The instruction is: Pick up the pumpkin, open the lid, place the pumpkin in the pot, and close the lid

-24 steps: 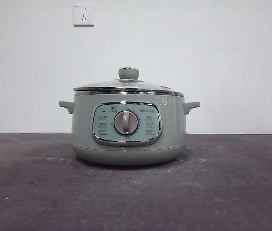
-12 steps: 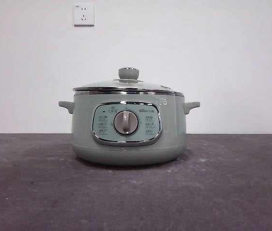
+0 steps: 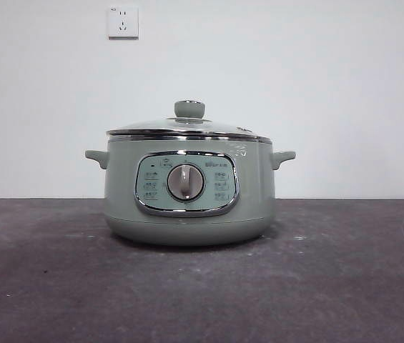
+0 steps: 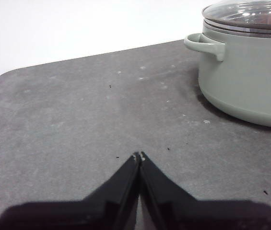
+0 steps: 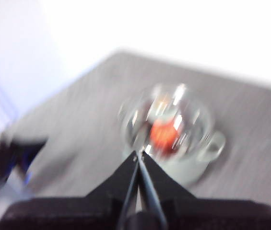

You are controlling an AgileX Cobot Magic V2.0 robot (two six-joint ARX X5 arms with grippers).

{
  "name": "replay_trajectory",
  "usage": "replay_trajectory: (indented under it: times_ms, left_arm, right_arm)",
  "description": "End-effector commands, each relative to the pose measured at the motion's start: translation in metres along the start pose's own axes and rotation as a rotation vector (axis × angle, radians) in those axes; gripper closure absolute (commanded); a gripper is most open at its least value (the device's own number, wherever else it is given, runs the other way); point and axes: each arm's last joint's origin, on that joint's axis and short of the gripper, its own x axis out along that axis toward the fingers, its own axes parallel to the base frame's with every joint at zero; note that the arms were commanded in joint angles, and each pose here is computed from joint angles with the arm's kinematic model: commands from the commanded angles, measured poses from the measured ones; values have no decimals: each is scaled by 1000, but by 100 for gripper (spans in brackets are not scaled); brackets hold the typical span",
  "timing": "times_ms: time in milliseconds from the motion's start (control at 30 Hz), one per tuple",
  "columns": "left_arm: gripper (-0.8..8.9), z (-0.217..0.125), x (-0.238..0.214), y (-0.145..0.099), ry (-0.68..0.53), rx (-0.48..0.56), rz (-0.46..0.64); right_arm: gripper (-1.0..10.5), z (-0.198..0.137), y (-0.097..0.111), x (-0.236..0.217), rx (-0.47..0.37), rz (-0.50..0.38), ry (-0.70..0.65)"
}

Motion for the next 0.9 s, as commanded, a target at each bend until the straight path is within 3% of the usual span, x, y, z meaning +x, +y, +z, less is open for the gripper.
replay_trajectory:
  times_ms: [33,233,500,700,900]
  left_arm:
    - [817,-5,1,0,14,-7,2]
    - [817,-5,1,0,14,-7,2]
    - [817,-5,1,0,14,-7,2]
    - [817,-5,1,0,14,-7,2]
    - [817,-5,1,0,14,-7,2]
  right_arm:
    - [946,-9,-4,-8,-18,-109,-96]
    - [946,-54,-14,-1,-109,-267,-254]
    - [946,-146,-37,46,-152,-306,-383]
    - [946,-206,-50,68,-127,-453,-440]
    - [946,-251,-58,82,-85,-562,-414]
